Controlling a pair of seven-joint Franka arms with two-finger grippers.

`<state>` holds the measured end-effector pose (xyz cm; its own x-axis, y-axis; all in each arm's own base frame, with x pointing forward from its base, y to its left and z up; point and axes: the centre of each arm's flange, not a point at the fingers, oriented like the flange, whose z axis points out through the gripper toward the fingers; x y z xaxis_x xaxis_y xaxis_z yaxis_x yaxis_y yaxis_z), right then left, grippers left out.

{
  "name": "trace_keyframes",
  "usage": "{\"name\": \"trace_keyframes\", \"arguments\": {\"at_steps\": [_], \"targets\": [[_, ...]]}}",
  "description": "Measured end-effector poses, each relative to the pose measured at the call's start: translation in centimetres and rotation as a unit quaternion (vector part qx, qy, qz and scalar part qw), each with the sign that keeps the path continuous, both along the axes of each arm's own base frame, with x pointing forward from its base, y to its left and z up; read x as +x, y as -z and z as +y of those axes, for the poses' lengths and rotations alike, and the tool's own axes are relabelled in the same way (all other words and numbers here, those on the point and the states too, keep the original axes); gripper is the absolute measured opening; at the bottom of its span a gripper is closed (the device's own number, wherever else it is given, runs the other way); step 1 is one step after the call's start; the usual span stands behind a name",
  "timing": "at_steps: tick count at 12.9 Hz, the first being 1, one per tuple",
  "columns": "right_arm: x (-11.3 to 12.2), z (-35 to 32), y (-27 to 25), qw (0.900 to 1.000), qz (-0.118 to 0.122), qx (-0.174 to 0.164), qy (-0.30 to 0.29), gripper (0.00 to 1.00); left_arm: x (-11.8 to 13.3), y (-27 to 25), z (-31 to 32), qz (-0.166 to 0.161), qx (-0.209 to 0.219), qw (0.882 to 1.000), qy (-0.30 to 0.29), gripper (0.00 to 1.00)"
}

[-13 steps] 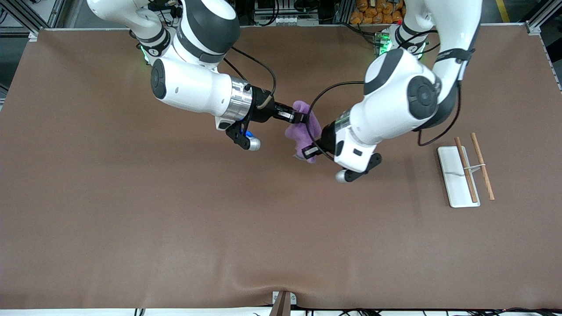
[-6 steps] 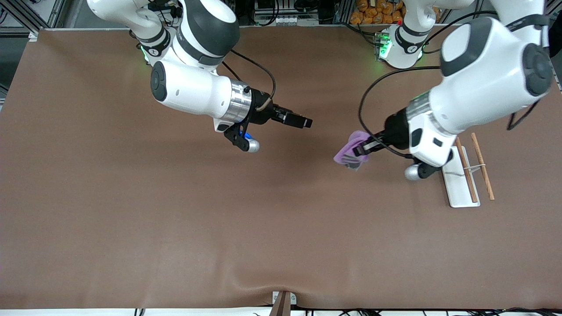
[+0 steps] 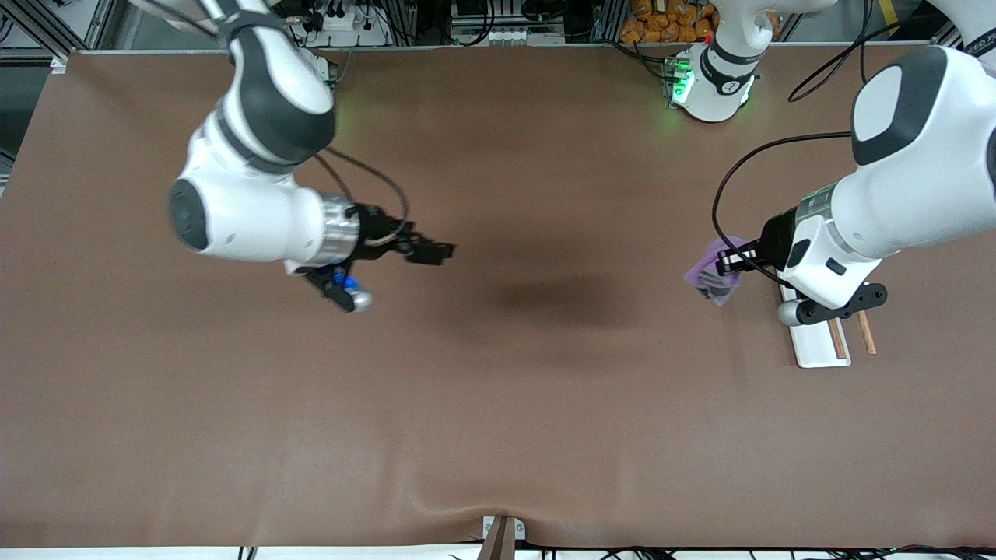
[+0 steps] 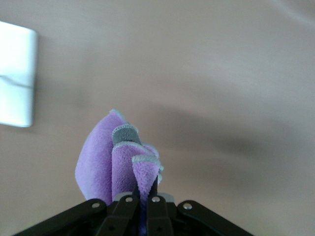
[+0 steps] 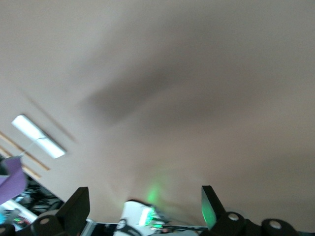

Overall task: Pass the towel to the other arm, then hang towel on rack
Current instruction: 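Carry the towel with the left gripper while the right gripper withdraws, then lower the towel with the left gripper over the wooden dowels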

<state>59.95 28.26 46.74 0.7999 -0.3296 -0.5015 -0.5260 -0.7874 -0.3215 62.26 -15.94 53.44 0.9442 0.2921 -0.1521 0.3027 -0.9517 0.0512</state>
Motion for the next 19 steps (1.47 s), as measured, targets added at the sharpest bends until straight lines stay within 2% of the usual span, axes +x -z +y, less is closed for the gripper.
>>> {"name": "trace_keyframes", "arguments": {"at_steps": [2,3,5,7,9,10,13,16,19], "targets": [[1.2,-5.6,0.5,0.996,-0.031,-0.022,-0.074,1.00,0.2,0.9,1.8,0.002,0.054,0.998,-0.041,0.03],[1.5,-8.1,0.7,0.989,-0.057,-0.044,-0.130,1.00,0.3,1.4,2.8,0.003,0.072,0.996,-0.059,0.03],[1.7,-11.4,0.4,0.970,-0.087,-0.091,-0.206,1.00,0.7,2.6,5.7,0.013,0.080,0.993,-0.089,0.03],[1.7,-14.2,-0.7,0.960,-0.098,-0.109,-0.239,1.00,1.2,5.1,8.9,-0.001,0.076,0.991,-0.114,0.03],[1.7,-17.9,-2.0,0.951,-0.105,-0.131,-0.259,1.00,0.4,8.5,10.4,-0.034,0.069,0.989,-0.126,0.03],[1.6,-19.6,-2.8,0.946,-0.108,-0.154,-0.263,1.00,-0.4,9.9,10.8,-0.044,0.068,0.988,-0.128,0.03],[0.9,-23.2,-6.0,0.934,-0.122,-0.204,-0.268,1.00,-1.4,11.6,13.7,-0.074,0.063,0.990,-0.103,0.03],[-0.2,-29.6,-8.7,0.934,-0.135,-0.202,-0.260,1.00,-1.6,13.0,17.8,-0.104,0.059,0.991,-0.067,0.03],[-2.1,-32.7,-11.6,0.936,-0.150,-0.207,-0.243,1.00,-2.1,15.1,18.2,-0.124,0.066,0.989,-0.038,0.03]]}}
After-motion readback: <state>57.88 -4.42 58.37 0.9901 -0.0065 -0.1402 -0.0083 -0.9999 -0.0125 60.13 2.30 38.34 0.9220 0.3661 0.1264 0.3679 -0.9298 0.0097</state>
